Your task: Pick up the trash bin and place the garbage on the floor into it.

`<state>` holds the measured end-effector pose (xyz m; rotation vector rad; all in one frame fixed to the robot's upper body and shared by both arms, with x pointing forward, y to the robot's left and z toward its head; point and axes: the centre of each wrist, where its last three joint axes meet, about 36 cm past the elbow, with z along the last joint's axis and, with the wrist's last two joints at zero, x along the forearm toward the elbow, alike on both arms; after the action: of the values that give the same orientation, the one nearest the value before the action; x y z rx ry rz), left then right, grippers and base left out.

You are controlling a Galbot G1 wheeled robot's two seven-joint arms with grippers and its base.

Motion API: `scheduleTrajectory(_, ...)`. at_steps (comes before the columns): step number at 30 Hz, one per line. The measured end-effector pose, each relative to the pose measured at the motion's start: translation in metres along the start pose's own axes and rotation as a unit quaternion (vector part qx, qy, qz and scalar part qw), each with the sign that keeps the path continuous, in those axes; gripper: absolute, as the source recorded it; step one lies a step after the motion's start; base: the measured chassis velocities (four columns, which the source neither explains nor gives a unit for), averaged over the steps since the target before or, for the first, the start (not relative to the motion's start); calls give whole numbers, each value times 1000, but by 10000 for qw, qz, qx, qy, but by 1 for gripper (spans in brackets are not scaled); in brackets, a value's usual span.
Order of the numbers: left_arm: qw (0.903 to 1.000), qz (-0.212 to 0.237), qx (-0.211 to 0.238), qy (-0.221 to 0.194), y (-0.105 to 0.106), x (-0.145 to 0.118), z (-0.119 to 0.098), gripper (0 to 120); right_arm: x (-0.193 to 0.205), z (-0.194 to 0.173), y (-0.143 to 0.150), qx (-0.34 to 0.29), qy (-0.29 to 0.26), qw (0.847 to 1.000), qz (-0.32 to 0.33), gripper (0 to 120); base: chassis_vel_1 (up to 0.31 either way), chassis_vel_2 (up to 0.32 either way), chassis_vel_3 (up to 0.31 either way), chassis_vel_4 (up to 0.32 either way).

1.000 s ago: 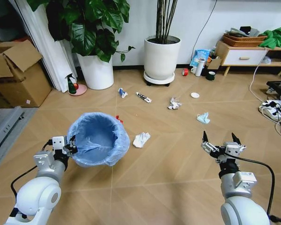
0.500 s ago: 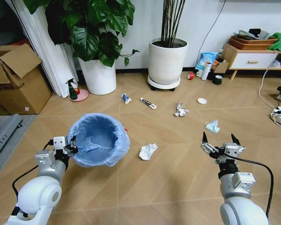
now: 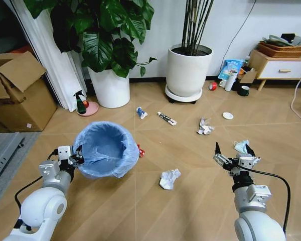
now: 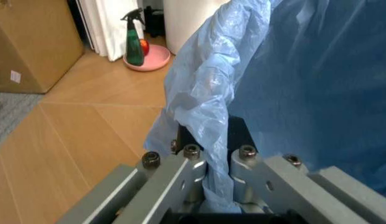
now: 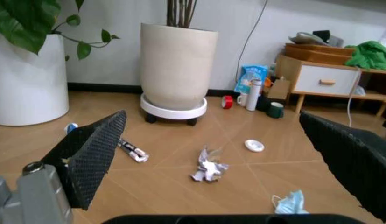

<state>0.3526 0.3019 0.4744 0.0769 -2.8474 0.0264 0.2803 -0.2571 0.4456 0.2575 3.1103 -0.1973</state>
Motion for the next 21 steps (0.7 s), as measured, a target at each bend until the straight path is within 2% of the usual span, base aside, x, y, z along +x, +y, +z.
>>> scheduleTrajectory(17,10000,24,1,-26,0,-1,1,0,-1,4,0,5,36,10000,-15,100,-53,236,57,-249)
scheduleTrajectory(21,10000,-5,17,-30,2,-2,2,0,-3,12,1,36,151,9999,-73,100,-68,139,73,-124)
